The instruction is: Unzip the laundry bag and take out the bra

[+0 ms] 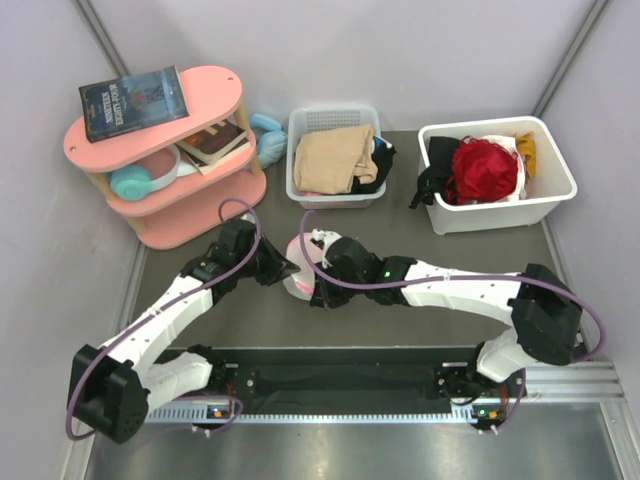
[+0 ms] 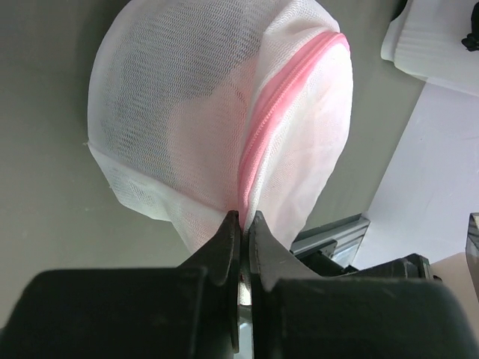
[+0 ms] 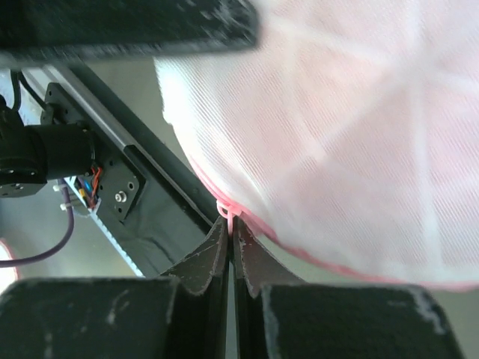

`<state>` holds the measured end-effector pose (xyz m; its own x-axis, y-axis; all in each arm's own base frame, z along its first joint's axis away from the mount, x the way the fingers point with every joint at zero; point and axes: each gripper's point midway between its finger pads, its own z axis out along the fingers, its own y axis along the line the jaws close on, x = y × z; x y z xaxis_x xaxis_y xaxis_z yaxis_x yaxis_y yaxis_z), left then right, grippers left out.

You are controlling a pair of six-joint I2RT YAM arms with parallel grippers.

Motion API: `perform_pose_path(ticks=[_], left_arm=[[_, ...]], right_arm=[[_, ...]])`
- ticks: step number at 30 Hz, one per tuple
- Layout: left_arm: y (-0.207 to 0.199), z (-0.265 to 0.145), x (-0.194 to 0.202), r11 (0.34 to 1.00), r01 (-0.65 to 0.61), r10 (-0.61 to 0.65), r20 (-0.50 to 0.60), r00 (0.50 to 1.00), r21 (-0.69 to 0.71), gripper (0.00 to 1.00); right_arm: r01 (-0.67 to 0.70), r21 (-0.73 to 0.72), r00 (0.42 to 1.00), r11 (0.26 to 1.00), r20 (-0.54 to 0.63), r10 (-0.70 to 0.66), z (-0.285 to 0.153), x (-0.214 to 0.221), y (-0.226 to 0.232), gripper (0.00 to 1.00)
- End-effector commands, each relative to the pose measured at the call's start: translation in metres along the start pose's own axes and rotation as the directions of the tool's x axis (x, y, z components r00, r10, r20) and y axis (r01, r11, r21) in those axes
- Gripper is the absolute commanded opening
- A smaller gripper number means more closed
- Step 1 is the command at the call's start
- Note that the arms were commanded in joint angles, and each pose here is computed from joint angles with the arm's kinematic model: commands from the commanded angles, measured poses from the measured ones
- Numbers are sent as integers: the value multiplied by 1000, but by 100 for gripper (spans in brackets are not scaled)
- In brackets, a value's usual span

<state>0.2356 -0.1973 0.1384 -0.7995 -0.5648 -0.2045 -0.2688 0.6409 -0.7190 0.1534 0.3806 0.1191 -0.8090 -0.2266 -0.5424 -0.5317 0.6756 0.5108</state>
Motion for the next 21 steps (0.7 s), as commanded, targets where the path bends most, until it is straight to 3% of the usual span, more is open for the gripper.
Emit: perform_pose_path(ticks=[1, 8, 15, 16, 17, 20, 21], left_arm=[[-9, -1, -21, 998, -46, 44, 44, 998, 35, 0], [-32, 9, -28, 986, -104, 104, 11, 995, 130, 0], [-65, 25, -36, 950, -214, 230, -47, 972, 227, 0], [-67, 25, -36, 947, -225, 243, -53, 969, 230, 19], [-74, 24, -42, 938, -260, 276, -37, 960, 230, 32], [-68, 16, -51, 946, -292, 298, -16, 955, 140, 66], [-55, 12, -48, 957, -279, 282, -40, 959, 78, 70]], right_arm=[[-50, -28, 996, 998, 78, 52, -21, -16, -7, 0], [-91, 3, 990, 996, 106, 90, -31, -13, -32, 0], [-53, -2, 990, 999, 128, 53, -37, -27, -23, 0], [-52, -4, 990, 999, 131, 52, -37, -29, -22, 0], [-47, -9, 990, 999, 133, 48, -37, -32, -19, 0], [-34, -25, 991, 999, 129, 37, -33, -40, -9, 0], [-33, -33, 991, 999, 127, 37, -29, -43, -6, 0]])
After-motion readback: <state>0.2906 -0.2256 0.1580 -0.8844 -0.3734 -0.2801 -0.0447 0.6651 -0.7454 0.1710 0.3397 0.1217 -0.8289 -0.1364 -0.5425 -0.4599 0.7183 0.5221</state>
